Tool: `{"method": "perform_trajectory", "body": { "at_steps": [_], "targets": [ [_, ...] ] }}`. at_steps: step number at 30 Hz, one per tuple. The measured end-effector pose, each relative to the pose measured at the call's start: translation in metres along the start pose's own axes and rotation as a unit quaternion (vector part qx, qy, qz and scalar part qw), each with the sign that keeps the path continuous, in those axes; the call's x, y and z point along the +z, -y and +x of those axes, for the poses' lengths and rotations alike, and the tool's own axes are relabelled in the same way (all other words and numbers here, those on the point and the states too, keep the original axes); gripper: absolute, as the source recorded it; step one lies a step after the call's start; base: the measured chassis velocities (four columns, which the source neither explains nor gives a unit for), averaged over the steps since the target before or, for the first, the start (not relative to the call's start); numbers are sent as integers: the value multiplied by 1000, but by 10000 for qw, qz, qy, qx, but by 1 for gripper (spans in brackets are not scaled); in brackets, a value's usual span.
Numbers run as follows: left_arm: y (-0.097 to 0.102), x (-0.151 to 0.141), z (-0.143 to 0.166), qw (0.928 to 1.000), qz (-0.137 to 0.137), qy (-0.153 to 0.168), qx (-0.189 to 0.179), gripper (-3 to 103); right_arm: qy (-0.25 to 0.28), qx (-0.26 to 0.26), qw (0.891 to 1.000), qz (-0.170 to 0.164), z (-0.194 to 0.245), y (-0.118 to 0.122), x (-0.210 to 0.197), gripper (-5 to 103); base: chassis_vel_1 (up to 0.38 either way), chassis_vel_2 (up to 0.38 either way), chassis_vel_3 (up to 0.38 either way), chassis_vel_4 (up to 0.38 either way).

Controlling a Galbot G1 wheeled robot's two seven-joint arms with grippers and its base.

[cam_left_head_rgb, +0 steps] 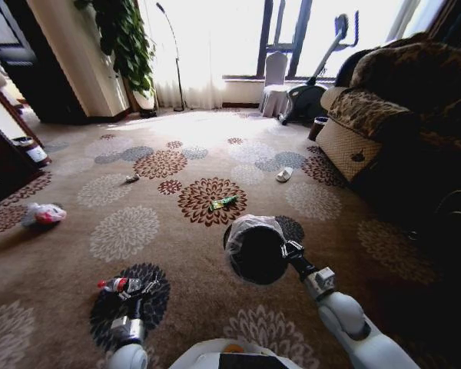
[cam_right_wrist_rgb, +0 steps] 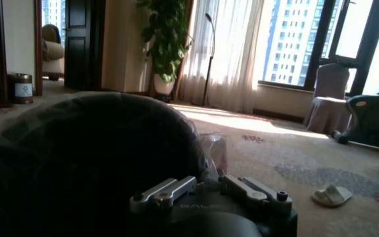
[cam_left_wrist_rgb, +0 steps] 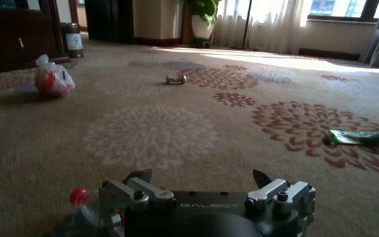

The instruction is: Pick up the trash from the ground and place it into the trash bin.

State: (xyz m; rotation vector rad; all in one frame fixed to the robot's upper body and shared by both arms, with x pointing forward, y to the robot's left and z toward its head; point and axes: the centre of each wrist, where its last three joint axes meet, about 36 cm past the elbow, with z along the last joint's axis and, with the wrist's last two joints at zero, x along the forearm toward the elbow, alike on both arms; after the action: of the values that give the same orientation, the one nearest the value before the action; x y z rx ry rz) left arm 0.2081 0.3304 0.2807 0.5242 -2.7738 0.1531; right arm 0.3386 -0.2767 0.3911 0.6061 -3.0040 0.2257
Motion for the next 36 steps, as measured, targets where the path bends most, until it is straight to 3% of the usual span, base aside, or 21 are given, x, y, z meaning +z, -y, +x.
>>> {"method": "perform_trajectory", "body": {
  "at_steps": [2, 4, 6, 9, 11, 13, 15, 16, 18, 19, 20, 21, 24, 27, 28, 29, 31, 32, 33, 34, 36],
  "targets": [
    [-20, -7, -13, 9995, -92, -186, -228, 100, -26, 12, 9996, -283, -1, -4, 0, 0, 0, 0, 0, 0],
    [-22, -12, -17, 9991, -7, -283, -305, 100, 28, 9, 9993, -378, -2, -5, -1, 0, 0, 0, 0, 0],
    [-23, -26, -26, 9962, 408, -614, -460, 100, 234, 26, 9988, -439, -5, -5, -2, 0, 0, 0, 0, 0],
    [-22, -40, -34, 9912, 825, -845, -604, 101, 312, 38, 9985, -454, -5, -4, -6, 0, 0, 0, 0, 0],
    [-23, -64, -44, 9772, 1554, -1210, -795, 96, 291, 44, 9984, -480, -2, -2, -12, 0, 0, 0, 0, 0],
    [-24, -68, -46, 9734, 1716, -1273, -828, 96, 287, 45, 9984, -485, -2, -2, -13, 0, 0, 0, 0, 0],
    [-29, -86, -55, 9552, 2336, -1524, -986, 98, 269, 46, 9983, -510, -2, -1, -14, 0, 0, 0, 0, 0],
    [-29, -86, -55, 9552, 2336, -1524, -986, 98, 269, 46, 9983, -510, -2, -1, -14, 0, 0, 0, 0, 0],
    [-35, -101, -67, 9333, 2925, -1757, -1123, 100, 248, 41, 9982, -550, -3, 0, -17, 0, 0, 0, 0, 0],
    [-37, -103, -69, 9293, 3008, -1805, -1152, 100, 242, 36, 9981, -564, -4, 0, -17, 0, 0, 0, 0, 0],
    [-42, -107, -76, 9181, 3220, -1935, -1267, 100, 217, 11, 9980, -595, -4, 0, -19, 0, 0, 0, 0, 0],
    [-42, -107, -76, 9181, 3220, -1935, -1267, 100, 217, 11, 9980, -595, -4, 0, -19, 0, 0, 0, 0, 0],
    [-49, -102, -91, 9055, 3400, -2004, -1556, 101, 212, -3, 9980, -595, -5, 1, -22, 0, 0, 0, 0, 0],
    [-51, -101, -99, 8989, 3512, -2084, -1590, 100, 230, 9, 9980, -591, -7, 2, -22, 0, 0, 0, 0, 0],
    [-54, -102, -109, 8919, 3639, -2160, -1597, 100, 241, 15, 9979, -603, -8, 2, -22, 0, -69, 68, 59, -70],
    [-54, -102, -109, 8919, 3639, -2160, -1597, 100, 241, 15, 9979, -603, -8, 2, -22, 0, -69, 68, 59, -70],
    [-57, -103, -122, 8810, 3821, -2317, -1556, 100, 249, 20, 9978, -621, -8, 1, -21, 0, -91, 91, 101, -95],
    [-57, -103, -124, 8791, 3849, -2349, -1543, 100, 248, 21, 9978, -621, -8, 1, -21, 0, -114, 131, 115, -119],
    [-59, -104, -132, 8706, 3971, -2492, -1495, 100, 237, 32, 9978, -611, -6, 1, -20, 0, -159, 170, 166, -182],
    [-59, -104, -132, 8706, 3971, -2492, -1495, 100, 237, 32, 9978, -611, -6, 1, -20, 0, -159, 170, 166, -182],
    [-57, -102, -134, 8610, 4073, -2666, -1471, 100, 243, 53, 9979, -594, -5, 2, -19, 0, -234, 201, 189, -223]
  ]
}}
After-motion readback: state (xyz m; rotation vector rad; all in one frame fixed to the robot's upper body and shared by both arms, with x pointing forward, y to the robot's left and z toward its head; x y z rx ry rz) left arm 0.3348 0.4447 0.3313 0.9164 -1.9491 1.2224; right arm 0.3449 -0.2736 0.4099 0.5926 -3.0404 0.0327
